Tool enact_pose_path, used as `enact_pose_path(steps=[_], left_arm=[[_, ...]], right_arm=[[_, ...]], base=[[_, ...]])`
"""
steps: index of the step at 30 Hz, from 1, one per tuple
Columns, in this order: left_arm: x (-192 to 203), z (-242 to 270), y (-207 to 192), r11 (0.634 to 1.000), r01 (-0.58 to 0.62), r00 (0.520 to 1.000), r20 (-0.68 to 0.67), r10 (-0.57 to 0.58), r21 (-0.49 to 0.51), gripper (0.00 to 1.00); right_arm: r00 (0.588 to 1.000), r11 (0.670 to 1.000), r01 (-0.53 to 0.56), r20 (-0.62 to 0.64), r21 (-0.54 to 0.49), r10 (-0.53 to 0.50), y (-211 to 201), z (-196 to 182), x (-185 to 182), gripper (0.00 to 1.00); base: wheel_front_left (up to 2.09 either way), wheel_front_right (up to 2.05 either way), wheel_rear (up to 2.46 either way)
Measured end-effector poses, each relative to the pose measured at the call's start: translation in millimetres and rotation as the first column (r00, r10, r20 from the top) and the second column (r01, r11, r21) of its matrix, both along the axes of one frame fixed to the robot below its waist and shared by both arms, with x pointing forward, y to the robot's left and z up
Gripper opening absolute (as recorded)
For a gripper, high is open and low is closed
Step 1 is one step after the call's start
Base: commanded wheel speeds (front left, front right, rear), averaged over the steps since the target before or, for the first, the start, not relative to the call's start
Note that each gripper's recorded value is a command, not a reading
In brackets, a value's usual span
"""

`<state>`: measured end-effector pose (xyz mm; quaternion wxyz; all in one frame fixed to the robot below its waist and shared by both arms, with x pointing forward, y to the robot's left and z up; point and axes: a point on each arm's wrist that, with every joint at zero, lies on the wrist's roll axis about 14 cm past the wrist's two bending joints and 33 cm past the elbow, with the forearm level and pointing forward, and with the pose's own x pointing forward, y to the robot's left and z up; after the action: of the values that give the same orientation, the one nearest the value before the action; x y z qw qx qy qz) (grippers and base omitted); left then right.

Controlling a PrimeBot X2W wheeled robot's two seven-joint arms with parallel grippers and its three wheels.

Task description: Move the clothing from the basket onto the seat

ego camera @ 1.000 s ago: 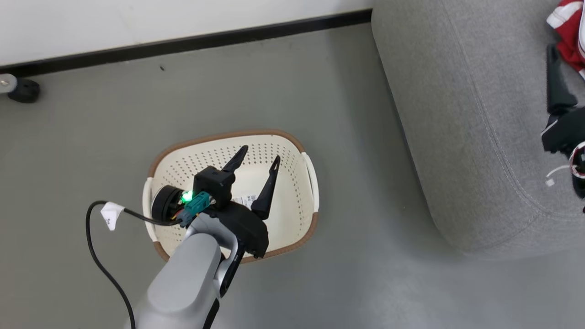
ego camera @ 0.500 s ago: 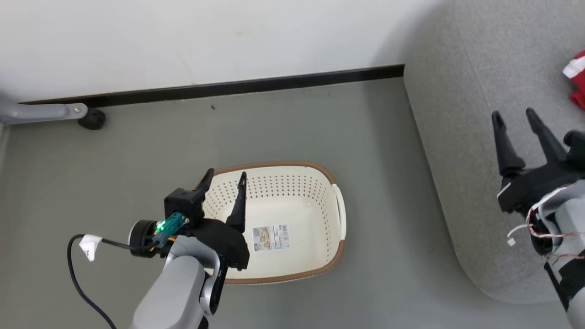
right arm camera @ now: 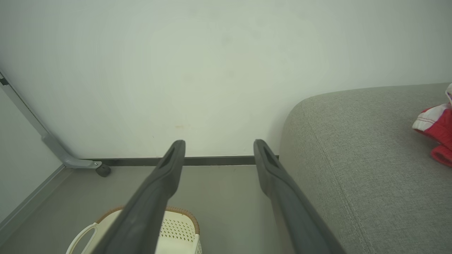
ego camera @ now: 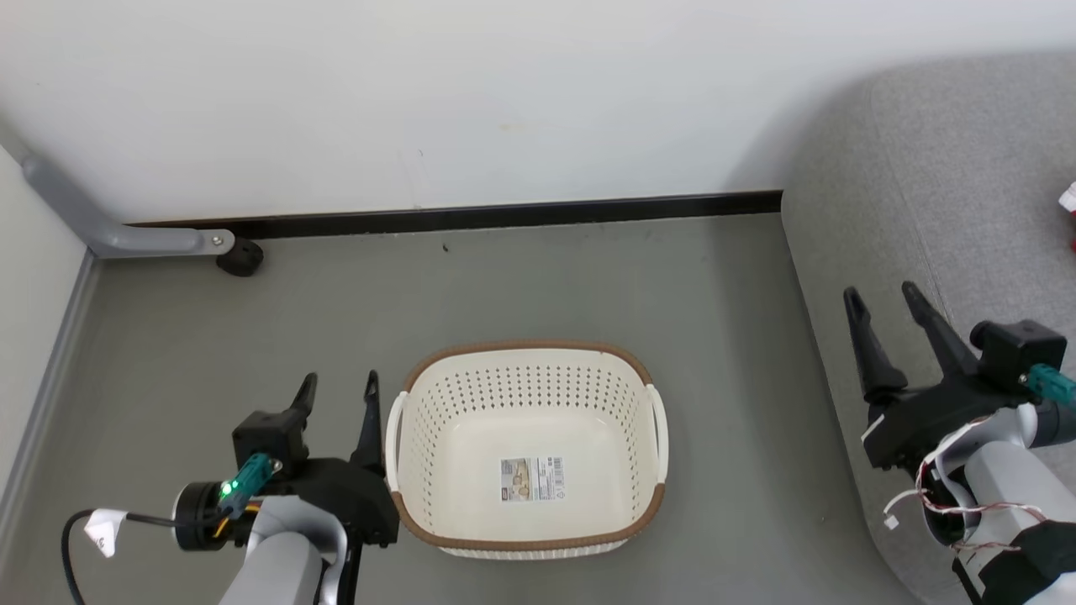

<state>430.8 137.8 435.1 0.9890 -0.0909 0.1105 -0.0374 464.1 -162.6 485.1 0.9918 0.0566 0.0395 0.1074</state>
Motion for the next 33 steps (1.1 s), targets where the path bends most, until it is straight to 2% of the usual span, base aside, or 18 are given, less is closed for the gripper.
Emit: enact_pose_path(steps=[9, 19, 33], left_arm=[[-28.2, 2.1, 25.4, 0.998, -0.061, 0.998, 0.017, 0.061, 0.027, 1.00], [-49.3, 7.9, 32.5, 0.995, -0.104, 0.994, 0.042, 0.103, 0.007, 1.00], [-58.9, 14.2, 40.8, 0.989, -0.145, 0.987, 0.073, 0.144, 0.009, 1.00]], right_arm=[[1.000, 1.000, -0.027, 0.001, 0.013, 0.027, 17.5, -1.3, -23.4, 1.00], [1.000, 1.000, -0.029, 0.005, 0.001, 0.029, 21.6, -2.3, -43.8, 1.00], [1.000, 1.000, -0.007, 0.010, -0.014, 0.007, 19.3, -3.3, -54.2, 1.00]], base=[[0.00, 0.00, 0.00], [0.00, 0.00, 0.00], [0.00, 0.00, 0.00]])
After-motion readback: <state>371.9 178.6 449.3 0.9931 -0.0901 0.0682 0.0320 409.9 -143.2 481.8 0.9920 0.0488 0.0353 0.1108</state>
